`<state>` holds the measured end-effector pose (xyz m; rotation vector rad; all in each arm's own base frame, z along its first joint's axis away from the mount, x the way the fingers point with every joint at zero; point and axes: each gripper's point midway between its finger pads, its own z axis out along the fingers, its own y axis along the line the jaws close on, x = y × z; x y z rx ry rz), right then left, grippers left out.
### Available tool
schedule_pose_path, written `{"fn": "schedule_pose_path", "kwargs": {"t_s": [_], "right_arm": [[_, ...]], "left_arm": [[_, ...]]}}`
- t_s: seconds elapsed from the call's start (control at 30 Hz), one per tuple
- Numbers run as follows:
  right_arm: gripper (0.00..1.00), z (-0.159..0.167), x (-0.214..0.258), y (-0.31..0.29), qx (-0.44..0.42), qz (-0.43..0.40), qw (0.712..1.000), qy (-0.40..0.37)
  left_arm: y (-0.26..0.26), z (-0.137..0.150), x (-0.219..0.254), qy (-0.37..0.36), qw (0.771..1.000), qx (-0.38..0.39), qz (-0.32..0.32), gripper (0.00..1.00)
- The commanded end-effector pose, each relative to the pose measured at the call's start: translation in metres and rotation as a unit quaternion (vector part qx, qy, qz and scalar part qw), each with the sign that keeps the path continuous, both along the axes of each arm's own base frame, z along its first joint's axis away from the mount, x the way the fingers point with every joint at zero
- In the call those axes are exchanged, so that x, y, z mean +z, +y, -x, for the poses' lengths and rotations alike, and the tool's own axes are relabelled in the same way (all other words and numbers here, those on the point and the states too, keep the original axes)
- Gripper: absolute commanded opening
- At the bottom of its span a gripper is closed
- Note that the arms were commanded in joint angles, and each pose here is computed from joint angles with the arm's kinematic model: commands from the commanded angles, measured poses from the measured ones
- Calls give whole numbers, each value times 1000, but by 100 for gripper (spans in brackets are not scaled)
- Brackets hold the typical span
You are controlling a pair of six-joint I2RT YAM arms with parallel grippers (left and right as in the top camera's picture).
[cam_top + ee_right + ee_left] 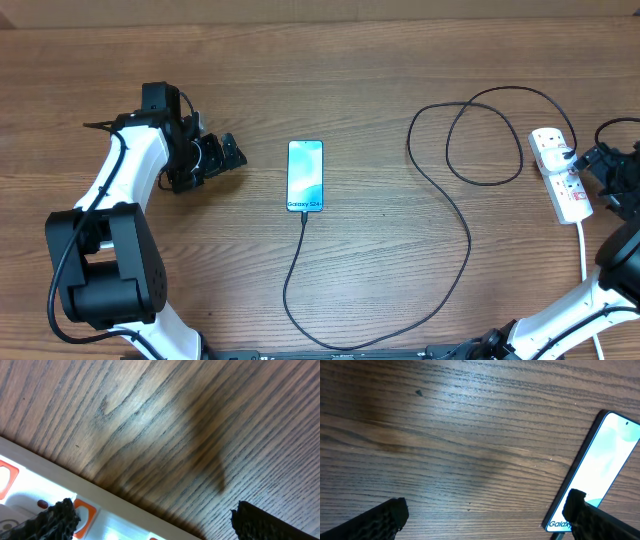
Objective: Plug charger to phone and switch on socket
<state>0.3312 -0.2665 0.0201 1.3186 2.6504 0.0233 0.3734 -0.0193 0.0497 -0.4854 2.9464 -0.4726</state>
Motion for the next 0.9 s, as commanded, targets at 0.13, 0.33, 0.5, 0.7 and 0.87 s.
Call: {"fn": "schedule_pose_path", "kwargs": {"t_s": [0.13,0.33,0.5,0.7,0.87], "right_arm": [[100,9,-8,10,6,-22,1000,20],[100,10,-8,12,6,-25,999,23],[100,6,-8,18,16,-24,999,23],[100,0,-11,29,42,-24,998,29],[100,6,-23,37,45,-30,998,37]], "left_arm": [[0,-2,8,-11,1000,3,-2,100],[0,-2,8,-11,1000,3,-2,100],[0,-2,8,-11,1000,3,-2,100],[0,-2,8,-11,1000,3,-2,100],[0,-2,8,-11,1000,3,-2,100]]}}
